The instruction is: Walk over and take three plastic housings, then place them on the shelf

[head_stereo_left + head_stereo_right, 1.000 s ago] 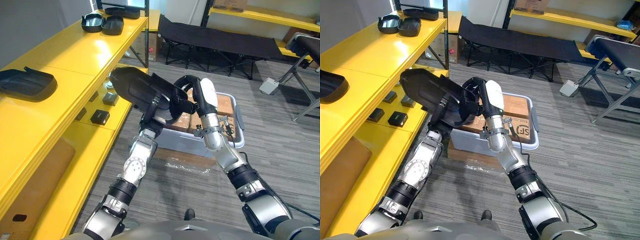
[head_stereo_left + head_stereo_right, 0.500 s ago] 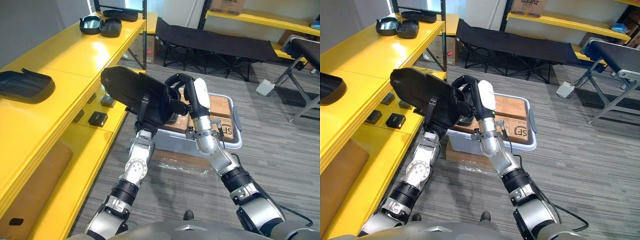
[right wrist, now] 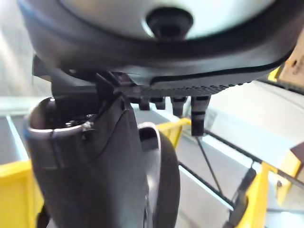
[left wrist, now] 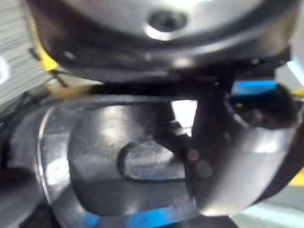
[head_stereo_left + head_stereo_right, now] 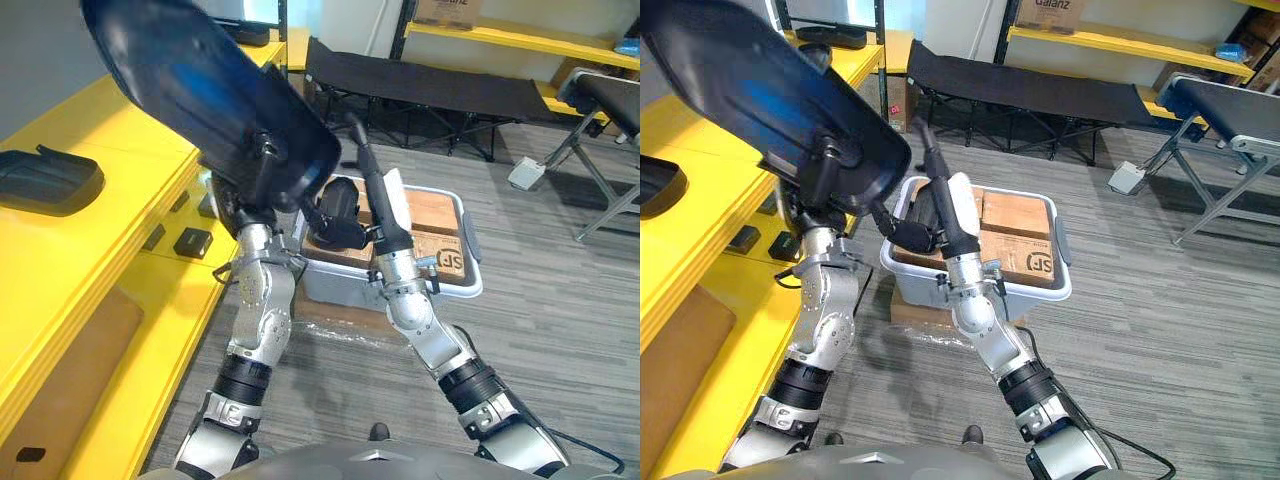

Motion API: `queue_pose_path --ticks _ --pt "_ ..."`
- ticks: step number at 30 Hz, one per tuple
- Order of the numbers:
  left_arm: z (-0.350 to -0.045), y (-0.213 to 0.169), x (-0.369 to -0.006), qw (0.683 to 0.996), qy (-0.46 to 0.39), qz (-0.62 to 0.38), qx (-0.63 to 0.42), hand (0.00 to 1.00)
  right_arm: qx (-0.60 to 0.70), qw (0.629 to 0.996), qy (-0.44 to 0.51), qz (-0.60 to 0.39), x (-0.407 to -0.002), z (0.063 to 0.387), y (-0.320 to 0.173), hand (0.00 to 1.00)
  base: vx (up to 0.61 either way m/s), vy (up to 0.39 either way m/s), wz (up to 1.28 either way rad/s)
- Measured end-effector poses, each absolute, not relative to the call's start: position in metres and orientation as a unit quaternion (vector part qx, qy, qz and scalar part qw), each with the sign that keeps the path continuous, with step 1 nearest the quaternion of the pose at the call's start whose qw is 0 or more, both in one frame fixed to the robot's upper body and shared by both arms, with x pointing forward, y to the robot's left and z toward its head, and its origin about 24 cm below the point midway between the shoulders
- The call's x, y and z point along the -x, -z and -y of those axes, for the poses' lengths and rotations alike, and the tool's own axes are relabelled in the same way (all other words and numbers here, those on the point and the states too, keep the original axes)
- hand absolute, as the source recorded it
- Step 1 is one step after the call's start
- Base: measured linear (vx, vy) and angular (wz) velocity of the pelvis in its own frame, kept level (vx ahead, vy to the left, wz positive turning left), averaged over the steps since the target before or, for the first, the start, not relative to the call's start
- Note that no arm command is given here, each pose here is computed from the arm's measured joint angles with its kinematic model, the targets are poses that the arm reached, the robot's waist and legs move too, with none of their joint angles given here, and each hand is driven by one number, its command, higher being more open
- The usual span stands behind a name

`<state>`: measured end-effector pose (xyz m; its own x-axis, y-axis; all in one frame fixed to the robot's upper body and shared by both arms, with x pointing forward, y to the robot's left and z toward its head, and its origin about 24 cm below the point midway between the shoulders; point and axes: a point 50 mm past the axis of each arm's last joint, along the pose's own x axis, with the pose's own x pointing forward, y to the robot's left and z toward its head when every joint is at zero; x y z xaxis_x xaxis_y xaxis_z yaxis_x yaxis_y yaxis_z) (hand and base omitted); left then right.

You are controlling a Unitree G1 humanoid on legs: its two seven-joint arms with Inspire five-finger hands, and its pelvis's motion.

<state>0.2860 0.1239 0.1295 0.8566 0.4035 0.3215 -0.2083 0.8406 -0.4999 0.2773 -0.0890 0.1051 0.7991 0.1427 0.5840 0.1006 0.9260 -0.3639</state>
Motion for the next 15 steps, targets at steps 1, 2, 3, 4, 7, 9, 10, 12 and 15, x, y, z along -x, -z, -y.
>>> queue_pose_path --ticks 1,2,3,4,7,9,10,12,15 --pt "-0.131 -0.128 -0.287 0.939 -0.190 0.212 0.192 0.00 0.193 0.931 0.009 0.311 -0.280 0.096 -0.106 1.00 -0.02 0.017 -0.19" --pt "-0.145 -0.125 -0.288 0.941 -0.236 0.208 0.125 0.00 0.184 0.934 0.050 0.303 -0.282 0.112 -0.109 1.00 -0.02 0.011 -0.14" --pt "-0.148 -0.123 -0.288 0.941 -0.246 0.206 0.109 0.00 0.181 0.935 0.059 0.300 -0.282 0.115 -0.110 1.00 -0.02 0.013 -0.12" --pt "-0.161 -0.117 -0.290 0.938 -0.282 0.193 0.051 0.00 0.174 0.935 0.097 0.295 -0.281 0.131 -0.112 1.00 -0.02 0.010 -0.08" --pt "-0.193 -0.096 -0.291 0.926 -0.350 0.139 -0.003 0.00 0.165 0.934 0.161 0.273 -0.274 0.169 -0.111 1.00 0.00 0.008 -0.10" --pt "-0.212 -0.081 -0.286 0.915 -0.390 0.106 -0.011 0.00 0.145 0.944 0.175 0.241 -0.267 0.193 -0.103 1.00 0.03 0.011 -0.08" --pt "-0.217 -0.076 -0.283 0.911 -0.400 0.096 -0.013 0.00 0.137 0.948 0.182 0.224 -0.263 0.202 -0.098 1.00 0.03 0.009 -0.08" --pt "-0.224 -0.068 -0.275 0.909 -0.407 0.086 -0.020 0.00 0.120 0.957 0.186 0.190 -0.253 0.216 -0.085 1.00 0.03 0.009 -0.06" --pt "-0.226 -0.064 -0.262 0.920 -0.378 0.102 0.004 0.00 0.095 0.972 0.167 0.135 -0.238 0.222 -0.062 1.00 0.01 0.006 -0.04"
